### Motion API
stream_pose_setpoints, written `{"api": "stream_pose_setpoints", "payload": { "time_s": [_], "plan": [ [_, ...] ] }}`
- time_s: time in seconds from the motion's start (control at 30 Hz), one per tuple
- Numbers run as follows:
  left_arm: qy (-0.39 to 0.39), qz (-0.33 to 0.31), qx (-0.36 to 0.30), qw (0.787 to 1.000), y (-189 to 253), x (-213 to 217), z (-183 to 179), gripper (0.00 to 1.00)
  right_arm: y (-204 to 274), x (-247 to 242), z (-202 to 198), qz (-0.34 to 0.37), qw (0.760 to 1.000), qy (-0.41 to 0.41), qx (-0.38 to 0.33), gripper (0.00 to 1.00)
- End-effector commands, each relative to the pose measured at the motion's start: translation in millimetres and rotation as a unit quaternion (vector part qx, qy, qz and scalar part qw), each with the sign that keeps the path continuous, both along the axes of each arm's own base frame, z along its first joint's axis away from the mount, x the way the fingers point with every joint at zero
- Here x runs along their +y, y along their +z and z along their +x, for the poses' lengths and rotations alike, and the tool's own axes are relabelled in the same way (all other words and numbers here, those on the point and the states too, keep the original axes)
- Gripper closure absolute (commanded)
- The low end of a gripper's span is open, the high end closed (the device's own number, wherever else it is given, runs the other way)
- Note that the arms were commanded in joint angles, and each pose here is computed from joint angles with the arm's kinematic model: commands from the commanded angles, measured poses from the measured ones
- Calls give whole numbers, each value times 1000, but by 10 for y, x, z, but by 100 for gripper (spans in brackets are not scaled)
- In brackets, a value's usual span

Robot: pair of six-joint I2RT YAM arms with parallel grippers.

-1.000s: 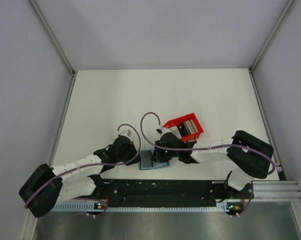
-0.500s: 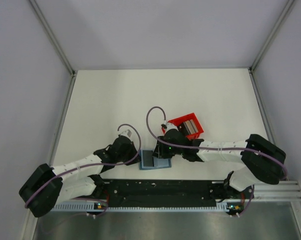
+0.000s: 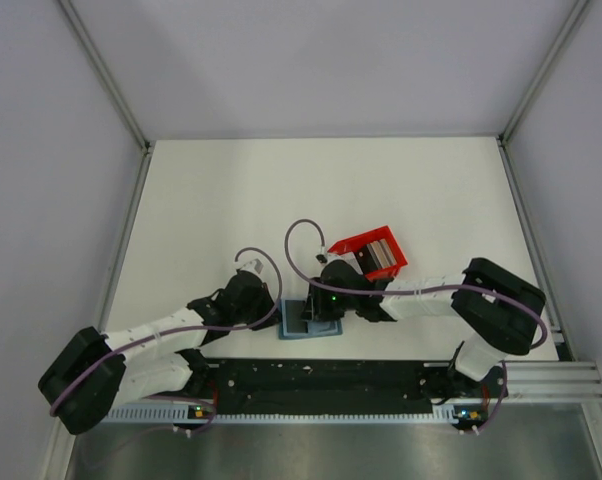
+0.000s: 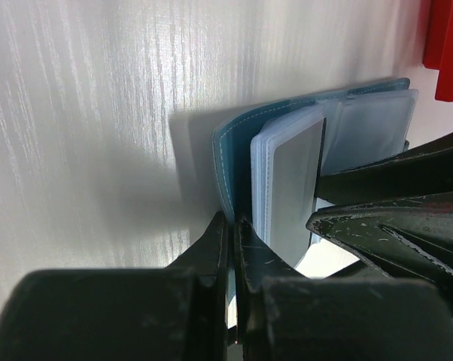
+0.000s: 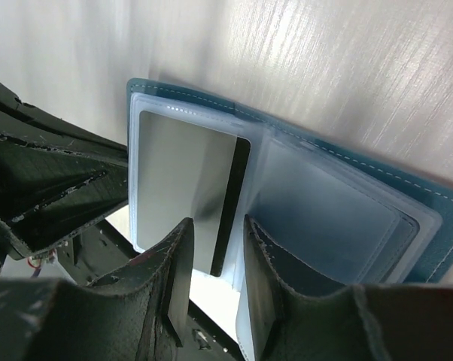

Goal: Put the credit cards into the card holder
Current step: Insert the credit card into the card holder.

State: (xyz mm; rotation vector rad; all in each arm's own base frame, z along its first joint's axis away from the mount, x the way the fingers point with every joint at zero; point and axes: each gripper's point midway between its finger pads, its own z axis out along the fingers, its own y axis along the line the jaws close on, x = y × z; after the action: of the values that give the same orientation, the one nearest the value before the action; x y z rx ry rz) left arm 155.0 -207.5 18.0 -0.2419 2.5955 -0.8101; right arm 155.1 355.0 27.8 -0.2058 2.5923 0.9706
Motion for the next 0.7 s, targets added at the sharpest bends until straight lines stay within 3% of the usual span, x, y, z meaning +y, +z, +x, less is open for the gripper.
{"api": "stream_pose_setpoints", "payload": {
  "time_s": [0.0, 0.2, 0.4, 0.67],
  "plan": [
    [2, 76, 37, 996, -296, 294, -177, 100, 125, 219, 64, 43, 999, 6, 0, 68],
    [2, 77, 36, 996, -299, 297, -172, 100, 170, 162, 69, 38, 999, 3, -11, 75],
    [3, 77, 37, 996, -307, 302, -177, 100, 279, 28, 148, 17, 999, -19, -37, 71],
    [0, 75, 37, 996, -291, 287, -178, 100, 80, 176, 79, 21, 1000, 0, 1, 70]
  ]
}}
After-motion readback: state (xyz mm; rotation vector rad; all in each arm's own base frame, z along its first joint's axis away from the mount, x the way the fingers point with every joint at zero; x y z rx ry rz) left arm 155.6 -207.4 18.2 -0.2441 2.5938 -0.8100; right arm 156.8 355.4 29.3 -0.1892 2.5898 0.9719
